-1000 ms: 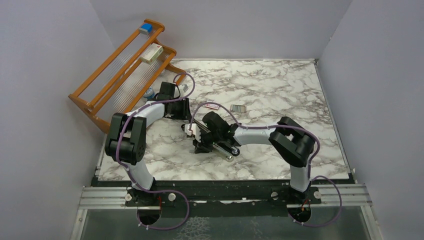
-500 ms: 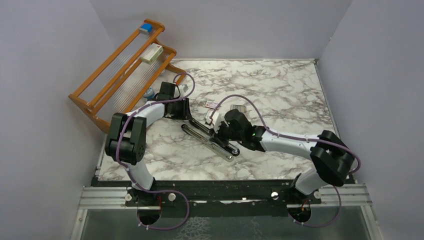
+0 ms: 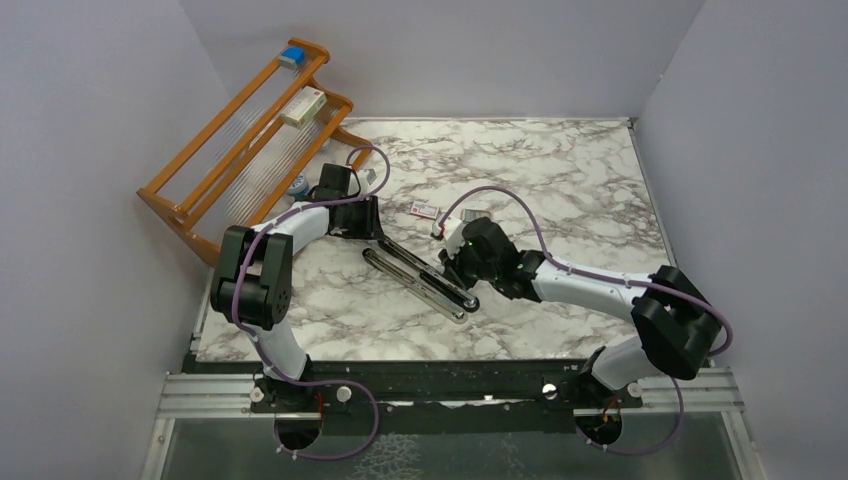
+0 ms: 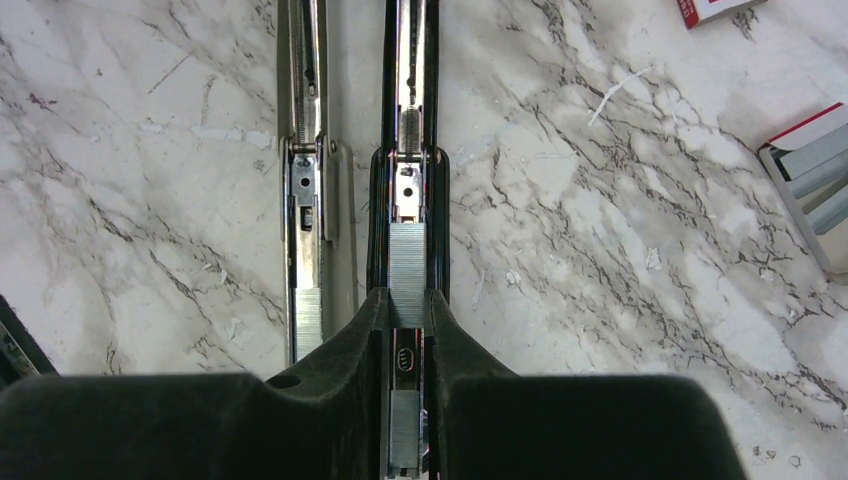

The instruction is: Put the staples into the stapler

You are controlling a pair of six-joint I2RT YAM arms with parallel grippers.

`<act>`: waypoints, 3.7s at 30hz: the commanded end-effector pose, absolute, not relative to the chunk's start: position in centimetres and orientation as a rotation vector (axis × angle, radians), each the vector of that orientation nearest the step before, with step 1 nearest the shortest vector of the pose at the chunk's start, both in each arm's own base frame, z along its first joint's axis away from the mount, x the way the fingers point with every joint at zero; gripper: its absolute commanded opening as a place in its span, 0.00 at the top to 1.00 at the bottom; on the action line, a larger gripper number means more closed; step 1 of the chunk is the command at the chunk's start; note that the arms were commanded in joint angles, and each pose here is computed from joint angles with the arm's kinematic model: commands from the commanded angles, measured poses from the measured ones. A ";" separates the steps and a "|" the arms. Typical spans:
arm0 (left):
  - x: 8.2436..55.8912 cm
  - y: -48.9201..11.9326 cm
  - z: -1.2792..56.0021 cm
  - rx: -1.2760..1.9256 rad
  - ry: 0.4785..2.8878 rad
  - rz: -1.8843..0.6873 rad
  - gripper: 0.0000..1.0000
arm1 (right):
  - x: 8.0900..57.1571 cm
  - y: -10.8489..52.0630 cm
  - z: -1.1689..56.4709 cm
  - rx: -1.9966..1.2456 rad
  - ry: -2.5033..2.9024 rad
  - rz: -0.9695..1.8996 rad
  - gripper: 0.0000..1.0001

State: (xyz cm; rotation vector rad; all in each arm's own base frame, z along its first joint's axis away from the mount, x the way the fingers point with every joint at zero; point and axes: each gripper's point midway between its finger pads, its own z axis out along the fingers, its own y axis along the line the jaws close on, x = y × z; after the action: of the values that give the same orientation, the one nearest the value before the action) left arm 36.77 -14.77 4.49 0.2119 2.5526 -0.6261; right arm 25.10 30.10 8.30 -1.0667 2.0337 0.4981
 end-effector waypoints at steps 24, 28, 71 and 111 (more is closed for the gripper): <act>36.4 -14.0 3.9 0.205 2.592 -0.578 0.61 | 23.7 29.1 6.0 -1.106 2.159 0.535 0.84; 36.4 -14.0 3.8 0.206 2.593 -0.576 0.61 | 23.6 29.1 5.8 -1.108 2.164 0.535 0.84; 36.5 -14.0 4.0 0.207 2.590 -0.573 0.61 | 23.9 28.4 5.9 -1.066 2.182 0.494 0.84; 36.5 -14.0 4.0 0.206 2.590 -0.578 0.61 | 24.0 28.1 6.0 -1.045 2.181 0.479 0.84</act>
State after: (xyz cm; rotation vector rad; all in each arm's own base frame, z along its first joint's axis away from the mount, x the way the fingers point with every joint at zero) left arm 36.78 -14.77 4.50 0.2115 2.5523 -0.6262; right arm 23.69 28.45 6.07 -1.0706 2.1740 0.4996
